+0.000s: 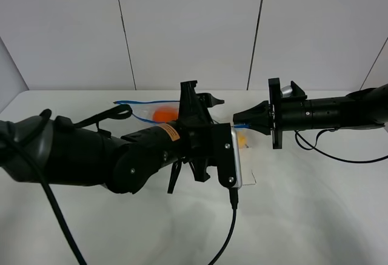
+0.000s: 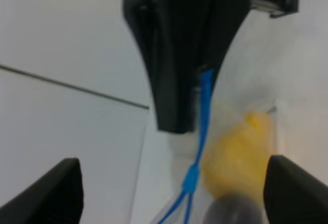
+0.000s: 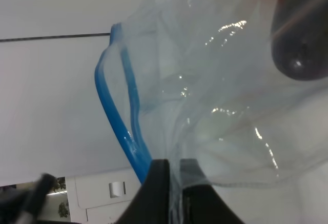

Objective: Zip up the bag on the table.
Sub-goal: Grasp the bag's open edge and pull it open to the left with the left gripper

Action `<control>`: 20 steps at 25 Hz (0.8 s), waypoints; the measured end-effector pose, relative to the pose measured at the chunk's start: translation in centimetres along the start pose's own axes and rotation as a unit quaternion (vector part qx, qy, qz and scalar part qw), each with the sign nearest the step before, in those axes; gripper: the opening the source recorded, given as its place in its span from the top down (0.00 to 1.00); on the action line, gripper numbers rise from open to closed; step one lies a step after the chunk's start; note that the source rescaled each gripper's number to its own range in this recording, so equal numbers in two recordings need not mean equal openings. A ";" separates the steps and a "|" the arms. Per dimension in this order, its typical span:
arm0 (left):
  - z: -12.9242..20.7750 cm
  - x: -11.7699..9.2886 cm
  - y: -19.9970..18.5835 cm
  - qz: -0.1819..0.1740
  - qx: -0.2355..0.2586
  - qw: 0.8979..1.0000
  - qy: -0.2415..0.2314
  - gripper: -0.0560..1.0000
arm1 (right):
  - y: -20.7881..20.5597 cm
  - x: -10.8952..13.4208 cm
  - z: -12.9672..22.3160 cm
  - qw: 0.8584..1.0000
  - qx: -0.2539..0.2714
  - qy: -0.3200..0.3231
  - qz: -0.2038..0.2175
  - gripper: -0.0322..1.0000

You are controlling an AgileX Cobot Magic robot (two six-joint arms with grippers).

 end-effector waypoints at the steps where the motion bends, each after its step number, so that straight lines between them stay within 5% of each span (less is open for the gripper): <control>1: 0.1 -0.4 0.2 0.002 -0.002 1.000 -0.002 0.07 | 0.0 0.0 0.0 1.000 0.000 0.000 0.000 0.97; 9: 0.8 -2.1 1.4 0.004 0.001 1.000 -0.004 0.08 | 0.0 0.0 0.0 1.000 0.000 0.000 0.000 0.97; 20: 0.7 -1.7 1.6 -0.018 -0.004 1.000 -0.003 0.41 | 0.0 0.0 0.0 1.000 0.000 0.000 0.000 0.97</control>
Point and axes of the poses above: a point on each arm's last joint axis where the gripper is mounted, y pointing out along that axis toward the gripper, x along the wrist's bending axis when the last joint is at zero, z = x × y, the point moved 4 cm from there along y, pointing out along that axis toward the gripper, and after that the axes turned 1 degree about -y, right-handed, at the moved point
